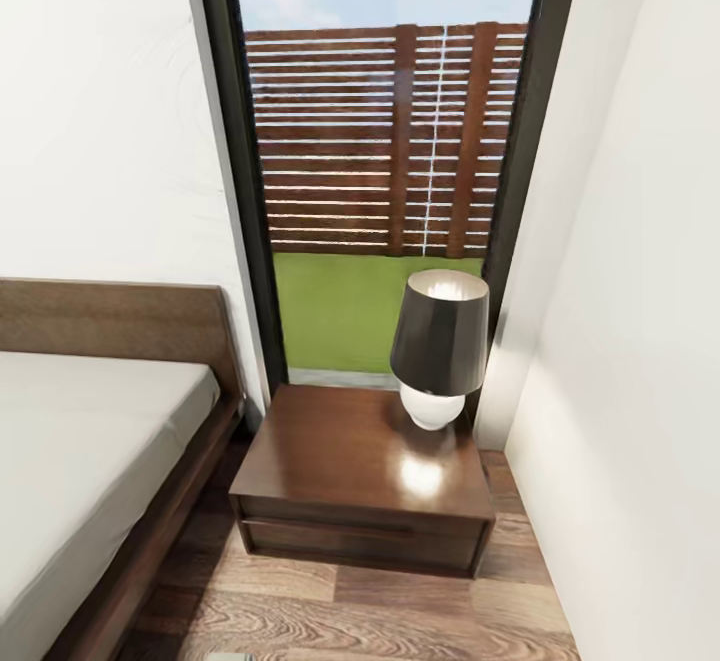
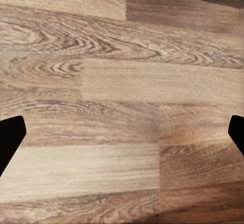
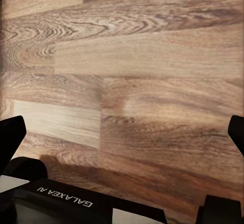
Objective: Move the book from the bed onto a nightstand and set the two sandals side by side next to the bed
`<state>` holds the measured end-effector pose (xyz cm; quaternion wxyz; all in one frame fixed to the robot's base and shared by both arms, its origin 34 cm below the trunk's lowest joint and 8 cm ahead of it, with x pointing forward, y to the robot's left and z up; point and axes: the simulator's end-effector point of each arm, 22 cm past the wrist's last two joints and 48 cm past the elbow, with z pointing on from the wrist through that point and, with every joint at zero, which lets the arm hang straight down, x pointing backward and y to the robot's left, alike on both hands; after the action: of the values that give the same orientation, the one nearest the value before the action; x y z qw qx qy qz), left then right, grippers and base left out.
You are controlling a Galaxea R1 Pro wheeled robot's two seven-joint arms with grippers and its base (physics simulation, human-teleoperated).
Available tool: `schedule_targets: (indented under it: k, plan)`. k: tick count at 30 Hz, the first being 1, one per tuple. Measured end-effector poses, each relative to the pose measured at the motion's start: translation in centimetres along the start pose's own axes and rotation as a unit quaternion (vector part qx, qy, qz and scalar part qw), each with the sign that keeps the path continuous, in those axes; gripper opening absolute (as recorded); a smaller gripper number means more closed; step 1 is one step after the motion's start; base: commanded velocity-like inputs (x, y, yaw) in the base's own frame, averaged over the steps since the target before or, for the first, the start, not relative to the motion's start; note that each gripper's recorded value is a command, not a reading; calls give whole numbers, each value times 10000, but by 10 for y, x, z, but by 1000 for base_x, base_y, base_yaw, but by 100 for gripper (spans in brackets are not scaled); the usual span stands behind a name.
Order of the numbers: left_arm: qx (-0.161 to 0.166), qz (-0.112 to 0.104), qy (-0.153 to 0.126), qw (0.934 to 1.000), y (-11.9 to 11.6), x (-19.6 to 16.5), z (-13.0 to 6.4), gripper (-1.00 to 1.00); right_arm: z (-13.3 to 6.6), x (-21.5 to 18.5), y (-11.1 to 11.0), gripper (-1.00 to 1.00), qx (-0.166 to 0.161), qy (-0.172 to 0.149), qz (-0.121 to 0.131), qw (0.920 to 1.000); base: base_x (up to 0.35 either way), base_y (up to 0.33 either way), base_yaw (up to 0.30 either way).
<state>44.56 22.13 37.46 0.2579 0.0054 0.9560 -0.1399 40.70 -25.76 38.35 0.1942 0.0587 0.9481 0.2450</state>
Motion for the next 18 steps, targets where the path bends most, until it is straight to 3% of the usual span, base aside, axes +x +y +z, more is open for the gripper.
schedule_targets:
  k: [12,18]
  plan:
    - [1,0,0,10000,0,0,0,100,0,0,0,100,0,2,-7,10000,116,-64,0]
    - [1,1,-2,10000,0,0,0,100,0,0,0,100,0,2,-11,10000,283,-2,0]
